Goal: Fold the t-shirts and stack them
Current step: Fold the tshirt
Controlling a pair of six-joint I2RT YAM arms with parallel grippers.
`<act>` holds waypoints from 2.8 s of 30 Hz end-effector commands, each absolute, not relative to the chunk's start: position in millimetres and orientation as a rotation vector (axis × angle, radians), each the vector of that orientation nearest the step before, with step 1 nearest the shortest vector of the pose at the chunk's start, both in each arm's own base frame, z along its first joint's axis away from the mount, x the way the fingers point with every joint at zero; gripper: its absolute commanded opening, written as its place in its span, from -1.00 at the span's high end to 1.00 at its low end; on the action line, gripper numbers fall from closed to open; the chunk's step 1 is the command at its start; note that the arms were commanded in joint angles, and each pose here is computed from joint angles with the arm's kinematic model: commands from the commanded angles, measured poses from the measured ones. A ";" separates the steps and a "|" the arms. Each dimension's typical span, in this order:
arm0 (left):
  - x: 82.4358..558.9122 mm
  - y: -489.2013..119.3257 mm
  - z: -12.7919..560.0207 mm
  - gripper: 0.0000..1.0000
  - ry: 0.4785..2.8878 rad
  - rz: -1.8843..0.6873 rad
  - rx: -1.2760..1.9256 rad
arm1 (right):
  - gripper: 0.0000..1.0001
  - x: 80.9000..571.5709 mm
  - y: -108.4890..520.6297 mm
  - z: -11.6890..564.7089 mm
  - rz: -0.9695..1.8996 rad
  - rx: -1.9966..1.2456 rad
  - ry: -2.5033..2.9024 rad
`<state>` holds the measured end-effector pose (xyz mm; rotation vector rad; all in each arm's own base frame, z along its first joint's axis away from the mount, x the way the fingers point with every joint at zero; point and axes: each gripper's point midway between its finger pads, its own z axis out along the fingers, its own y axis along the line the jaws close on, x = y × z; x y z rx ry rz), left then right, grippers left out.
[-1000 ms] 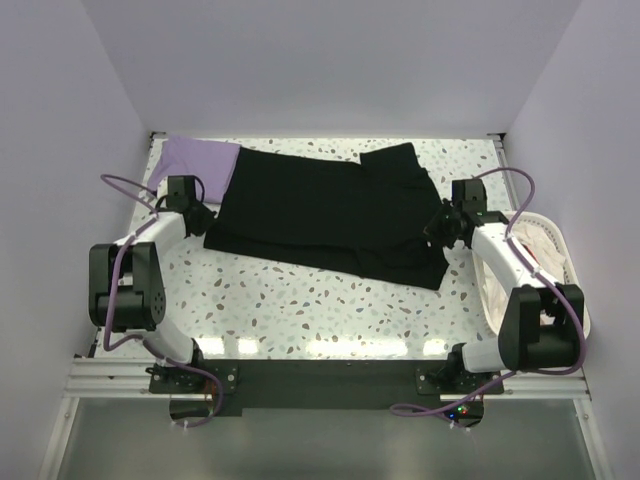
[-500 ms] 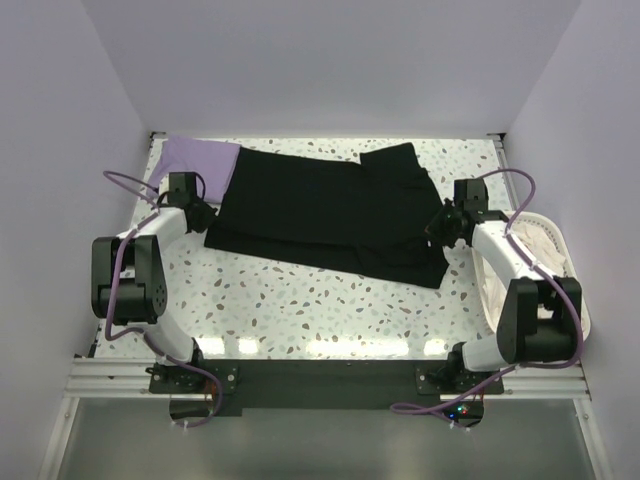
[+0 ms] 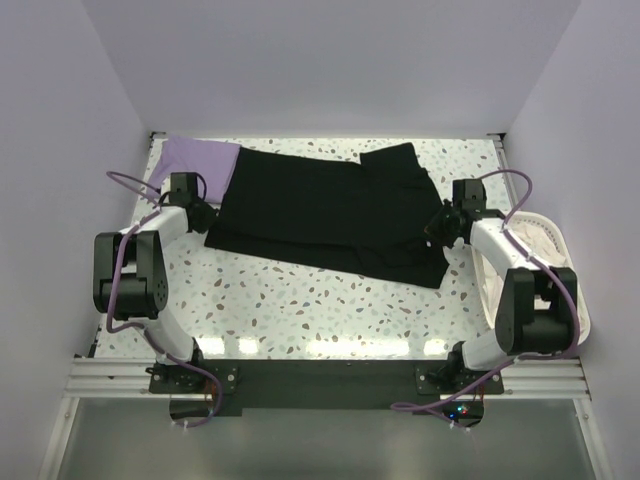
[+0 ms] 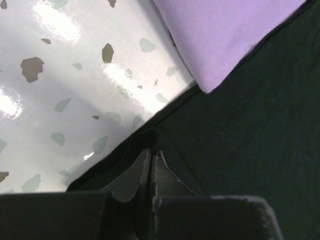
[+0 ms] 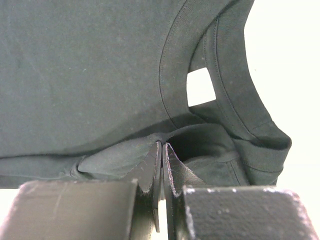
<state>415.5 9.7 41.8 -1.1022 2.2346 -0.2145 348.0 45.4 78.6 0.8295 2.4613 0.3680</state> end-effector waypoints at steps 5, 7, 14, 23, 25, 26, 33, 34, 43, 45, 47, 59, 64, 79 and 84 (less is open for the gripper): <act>446.9 11.9 68.7 0.92 2.142 -0.281 -1.026 | 1.00 372.6 43.5 87.4 0.390 0.819 2.401; 449.8 11.2 71.3 0.74 2.139 -0.289 -1.011 | 1.00 374.4 44.0 86.4 0.397 0.816 2.401; 455.9 4.6 93.3 -0.09 2.094 -0.354 -0.913 | 0.04 388.9 45.5 91.2 0.412 0.759 2.395; 435.4 -21.0 104.6 -0.20 2.080 -0.460 -0.841 | -0.45 381.4 57.3 108.4 0.401 0.660 2.377; 428.2 -29.0 107.1 -0.20 2.077 -0.478 -0.827 | -0.45 375.2 63.0 114.9 0.398 0.638 2.364; 425.4 -31.5 108.2 -0.20 2.074 -0.483 -0.823 | -0.45 366.9 67.8 109.3 0.389 0.628 2.381; 399.2 -56.5 100.9 -0.16 2.076 -0.586 -0.801 | -0.38 333.0 76.5 87.7 0.382 0.661 2.372; 393.8 -61.5 96.2 -0.15 2.093 -0.613 -0.794 | -0.36 329.7 76.1 80.7 0.382 0.668 2.382; 379.3 -80.1 123.5 -0.14 2.102 -0.686 -0.655 | -0.29 312.7 67.8 48.7 0.319 0.730 2.411; 380.5 -80.8 133.9 -0.14 2.091 -0.690 -0.630 | -0.29 312.3 66.3 43.6 0.310 0.743 2.412; 379.3 -81.3 143.4 -0.14 2.081 -0.690 -0.602 | -0.27 312.7 66.1 39.0 0.304 0.748 2.421; 375.3 -82.8 159.0 -0.14 2.079 -0.689 -0.546 | 0.45 328.7 65.0 36.0 0.288 0.770 2.401; 374.1 -83.0 157.9 -0.14 2.083 -0.688 -0.539 | 0.93 340.3 66.2 42.1 0.296 0.770 2.386; 373.3 -83.8 154.8 -0.14 2.098 -0.688 -0.533 | 1.00 409.0 81.6 65.8 0.355 0.778 2.346; 369.8 -83.9 151.4 -0.14 2.116 -0.680 -0.519 | 1.00 428.4 86.7 64.4 0.376 0.796 2.349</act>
